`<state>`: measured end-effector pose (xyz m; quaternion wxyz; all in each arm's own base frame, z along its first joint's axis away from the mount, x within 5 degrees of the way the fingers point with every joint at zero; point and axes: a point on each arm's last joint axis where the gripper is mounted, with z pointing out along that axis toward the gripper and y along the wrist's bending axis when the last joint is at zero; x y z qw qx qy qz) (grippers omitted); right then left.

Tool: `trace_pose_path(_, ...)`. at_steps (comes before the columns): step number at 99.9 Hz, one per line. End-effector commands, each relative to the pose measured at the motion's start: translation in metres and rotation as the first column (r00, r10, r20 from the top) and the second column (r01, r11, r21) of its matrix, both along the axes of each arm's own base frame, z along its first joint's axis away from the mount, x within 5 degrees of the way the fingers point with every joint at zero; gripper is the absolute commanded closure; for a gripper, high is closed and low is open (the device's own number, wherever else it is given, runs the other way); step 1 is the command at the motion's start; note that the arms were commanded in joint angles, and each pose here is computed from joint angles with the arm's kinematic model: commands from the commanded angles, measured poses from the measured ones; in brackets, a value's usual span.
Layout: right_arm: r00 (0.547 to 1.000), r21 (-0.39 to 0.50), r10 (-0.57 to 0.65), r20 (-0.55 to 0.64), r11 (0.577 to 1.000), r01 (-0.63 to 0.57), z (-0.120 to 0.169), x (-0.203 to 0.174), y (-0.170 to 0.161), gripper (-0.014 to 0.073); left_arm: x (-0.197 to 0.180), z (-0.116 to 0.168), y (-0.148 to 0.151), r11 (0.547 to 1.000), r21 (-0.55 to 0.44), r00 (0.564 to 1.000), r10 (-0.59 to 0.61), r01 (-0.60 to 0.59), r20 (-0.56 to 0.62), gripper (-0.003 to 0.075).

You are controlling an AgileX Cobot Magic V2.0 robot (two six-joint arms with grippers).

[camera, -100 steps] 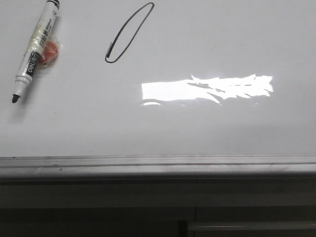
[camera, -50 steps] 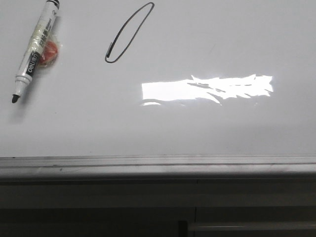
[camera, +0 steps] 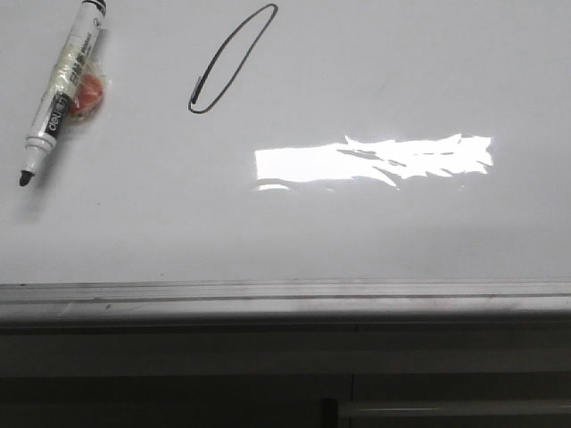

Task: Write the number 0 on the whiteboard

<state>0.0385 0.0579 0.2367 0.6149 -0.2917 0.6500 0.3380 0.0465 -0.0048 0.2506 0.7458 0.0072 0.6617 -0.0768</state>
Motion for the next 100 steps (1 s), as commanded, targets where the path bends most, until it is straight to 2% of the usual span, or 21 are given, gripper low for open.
trace_pose_path(1, 1.000, 0.025, -0.012, 0.003, 1.000, 0.012, 0.008, 0.001, -0.001, 0.0664, -0.001, -0.005, -0.001, 1.000, 0.002, 0.996, -0.008, 0.008, -0.094, 0.0740)
trace_pose_path(13, 1.000, 0.025, -0.012, 0.003, 1.000, 0.012, 0.008, 0.001, -0.001, 0.0664, 0.004, -0.028, -0.001, 1.000, 0.024, 0.984, -0.002, 0.006, -0.180, 0.0740)
trace_pose_path(27, 1.000, 0.025, -0.012, 0.003, 1.000, 0.012, 0.008, 0.001, -0.001, 0.0664, 0.010, -0.054, -0.002, 0.999, 0.043, 0.994, -0.004, 0.009, -0.113, 0.0740)
trace_pose_path(29, 1.000, 0.025, -0.012, 0.003, 1.000, 0.012, 0.008, 0.001, -0.001, 0.0664, 0.010, -0.054, -0.002, 0.999, 0.040, 0.996, -0.005, 0.009, -0.087, 0.0740)
trace_pose_path(33, 1.000, 0.024, -0.010, 0.002, 1.000, 0.010, 0.008, 0.001, 0.000, 0.0664, 0.008, -0.054, -0.002, 0.999, 0.047, 0.993, -0.001, 0.006, -0.118, 0.0740)
trace_pose_path(51, 1.000, 0.025, -0.013, 0.002, 1.000, 0.013, 0.008, 0.001, -0.001, 0.0664, 0.009, -0.054, 0.000, 0.990, 0.143, 0.995, 0.031, -0.017, -0.091, 0.0740)
trace_pose_path(78, 1.000, 0.025, -0.013, 0.002, 1.000, 0.013, 0.008, 0.001, -0.001, 0.0664, 0.009, -0.064, 0.004, 0.991, 0.109, 0.974, 0.099, -0.078, -0.204, 0.0740)
trace_pose_path(89, 1.000, 0.025, -0.013, 0.002, 1.000, 0.013, 0.008, 0.001, -0.001, 0.0664, 0.007, -0.073, 0.004, 0.991, 0.116, 0.946, 0.104, -0.071, -0.306, 0.0740)
trace_pose_path(100, 1.000, 0.024, -0.010, 0.002, 1.000, 0.010, 0.008, 0.001, 0.000, 0.0664, 0.007, -0.074, 0.004, 0.991, 0.117, 0.947, 0.104, -0.071, -0.305, 0.0740)
